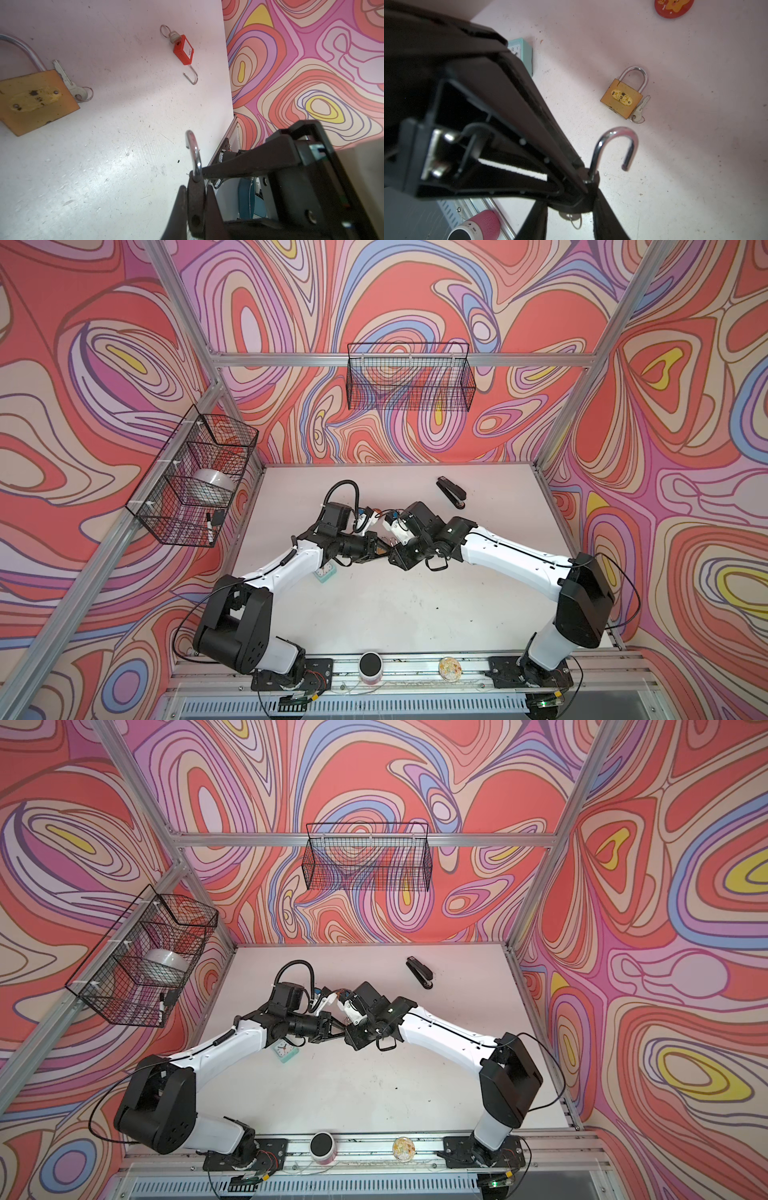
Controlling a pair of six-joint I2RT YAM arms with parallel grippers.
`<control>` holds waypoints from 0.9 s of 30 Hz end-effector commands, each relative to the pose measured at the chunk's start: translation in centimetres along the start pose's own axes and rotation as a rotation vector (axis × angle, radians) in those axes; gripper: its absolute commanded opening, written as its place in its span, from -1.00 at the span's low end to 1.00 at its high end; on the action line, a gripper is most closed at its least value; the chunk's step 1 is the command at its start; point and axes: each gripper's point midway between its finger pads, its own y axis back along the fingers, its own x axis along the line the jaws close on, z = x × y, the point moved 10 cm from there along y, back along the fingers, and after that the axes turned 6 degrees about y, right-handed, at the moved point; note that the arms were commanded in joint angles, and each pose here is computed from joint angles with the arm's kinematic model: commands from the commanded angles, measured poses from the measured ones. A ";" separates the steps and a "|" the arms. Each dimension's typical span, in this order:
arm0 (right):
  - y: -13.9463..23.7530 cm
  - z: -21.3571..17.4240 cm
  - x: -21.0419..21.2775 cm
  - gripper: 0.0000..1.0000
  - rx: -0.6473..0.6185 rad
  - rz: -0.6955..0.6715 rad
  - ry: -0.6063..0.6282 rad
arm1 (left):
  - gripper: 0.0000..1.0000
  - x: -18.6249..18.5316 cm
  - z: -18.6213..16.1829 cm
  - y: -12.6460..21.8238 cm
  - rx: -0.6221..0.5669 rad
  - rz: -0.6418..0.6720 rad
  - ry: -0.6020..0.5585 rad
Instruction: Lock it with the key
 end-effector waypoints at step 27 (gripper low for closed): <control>13.8 4.7 -8.8 0.18 -0.923 0.485 -0.409 | -1.00 -12.3 7.3 6.5 -0.783 -0.662 -0.253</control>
